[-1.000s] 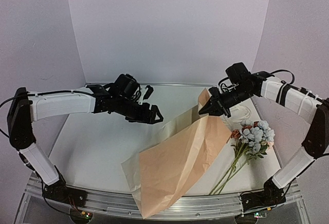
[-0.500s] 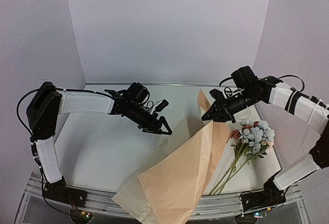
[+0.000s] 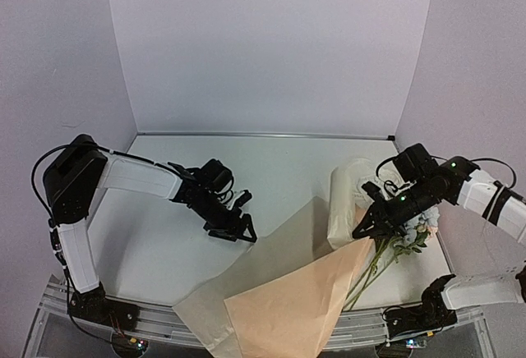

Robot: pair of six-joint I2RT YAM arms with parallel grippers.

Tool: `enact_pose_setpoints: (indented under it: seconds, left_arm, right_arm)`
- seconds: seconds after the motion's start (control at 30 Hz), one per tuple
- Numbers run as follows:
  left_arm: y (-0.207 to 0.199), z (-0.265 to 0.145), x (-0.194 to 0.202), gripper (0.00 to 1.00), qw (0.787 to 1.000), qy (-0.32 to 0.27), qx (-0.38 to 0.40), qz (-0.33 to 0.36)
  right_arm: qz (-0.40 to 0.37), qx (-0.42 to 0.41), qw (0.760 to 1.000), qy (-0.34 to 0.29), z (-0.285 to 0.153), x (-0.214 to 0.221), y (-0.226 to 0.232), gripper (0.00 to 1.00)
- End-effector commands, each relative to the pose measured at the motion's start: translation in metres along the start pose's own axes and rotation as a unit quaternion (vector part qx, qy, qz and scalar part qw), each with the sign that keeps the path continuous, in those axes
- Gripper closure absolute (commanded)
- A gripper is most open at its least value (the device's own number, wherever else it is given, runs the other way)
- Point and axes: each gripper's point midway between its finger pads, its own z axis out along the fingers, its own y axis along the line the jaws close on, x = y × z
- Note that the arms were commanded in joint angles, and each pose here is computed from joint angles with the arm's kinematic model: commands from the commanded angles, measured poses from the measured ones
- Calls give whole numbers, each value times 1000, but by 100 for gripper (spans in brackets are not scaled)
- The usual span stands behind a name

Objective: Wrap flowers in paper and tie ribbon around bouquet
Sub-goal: Unfold the folded wrapping paper at the center of the board.

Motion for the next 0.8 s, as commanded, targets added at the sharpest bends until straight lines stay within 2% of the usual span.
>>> enact_pose_setpoints:
  seconds: [0.0,0.17,0.33,0.43,0.57,0.63,0.67,0.77]
  left_arm:
    - [-11,10,12,21,1000,18,-9,16]
    - [-10,31,20,23,998,41,-38,29]
    - [-6,43,16,31,995,48,-81,44]
    - [-5,46,13,45,993,49,-98,49]
    - [1,43,7,80,990,39,-127,50]
    - [3,37,2,94,988,26,-142,52]
    - [6,33,-2,98,987,17,-154,52]
    - [20,12,-18,100,982,-15,-183,39]
  right_arm:
    - [-1,68,997,-26,-1,3,-31,100]
    - [7,94,995,-23,0,10,-44,100]
    - [1,108,994,-22,-1,16,-48,100]
    - [-1,114,993,-22,-2,17,-50,100]
    - [-4,117,993,-23,-4,17,-48,100]
    - [-8,118,993,-25,-6,16,-46,100]
    - [-10,118,993,-26,-6,15,-44,100]
    - [-26,121,992,-29,-9,11,-34,100]
